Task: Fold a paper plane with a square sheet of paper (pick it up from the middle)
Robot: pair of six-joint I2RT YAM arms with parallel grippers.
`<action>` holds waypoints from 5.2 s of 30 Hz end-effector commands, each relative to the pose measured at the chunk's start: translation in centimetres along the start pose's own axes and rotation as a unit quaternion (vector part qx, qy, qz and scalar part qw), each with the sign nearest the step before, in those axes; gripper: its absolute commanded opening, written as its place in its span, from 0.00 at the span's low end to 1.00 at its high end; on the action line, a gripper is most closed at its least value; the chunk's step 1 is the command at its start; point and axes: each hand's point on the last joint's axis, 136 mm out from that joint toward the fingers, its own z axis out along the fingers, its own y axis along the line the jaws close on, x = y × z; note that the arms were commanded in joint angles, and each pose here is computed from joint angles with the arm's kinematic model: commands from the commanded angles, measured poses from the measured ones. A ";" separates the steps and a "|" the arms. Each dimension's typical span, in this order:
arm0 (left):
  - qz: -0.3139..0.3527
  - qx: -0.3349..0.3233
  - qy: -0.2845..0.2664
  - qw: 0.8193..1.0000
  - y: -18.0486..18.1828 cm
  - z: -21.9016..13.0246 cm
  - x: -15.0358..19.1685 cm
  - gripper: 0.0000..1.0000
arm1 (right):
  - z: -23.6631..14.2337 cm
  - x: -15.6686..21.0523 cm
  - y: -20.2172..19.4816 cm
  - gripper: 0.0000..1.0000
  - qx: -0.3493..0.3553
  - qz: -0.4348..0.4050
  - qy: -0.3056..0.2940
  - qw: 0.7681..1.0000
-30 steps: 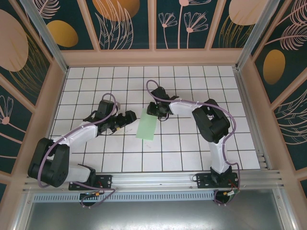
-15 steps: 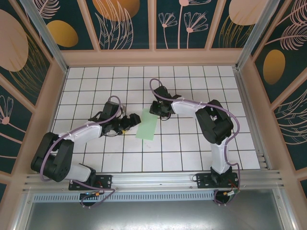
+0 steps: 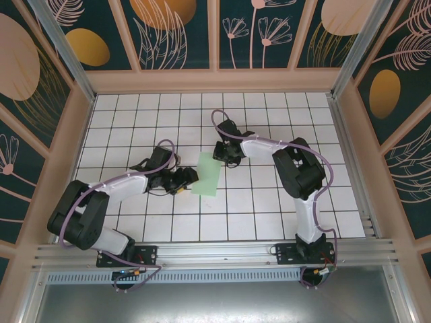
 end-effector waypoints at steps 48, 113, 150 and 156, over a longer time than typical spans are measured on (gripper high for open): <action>0.050 -0.018 0.028 0.998 -2.1 2.9 -1.0 0.62 | 3.3 2.9 -4.3 0.30 0.042 -0.001 0.049 0.998; -0.045 -0.106 -0.188 0.975 6.2 -7.1 -11.0 0.94 | -3.0 9.0 5.8 0.67 0.114 -0.234 -0.004 0.966; -0.067 -0.084 -0.168 0.980 7.2 -6.2 -10.9 0.98 | -0.1 14.2 1.4 0.50 0.078 -0.207 0.112 0.969; -0.067 -0.079 -0.163 0.981 7.1 -6.0 -10.8 0.98 | -0.6 14.1 1.5 0.52 0.017 -0.194 0.128 0.973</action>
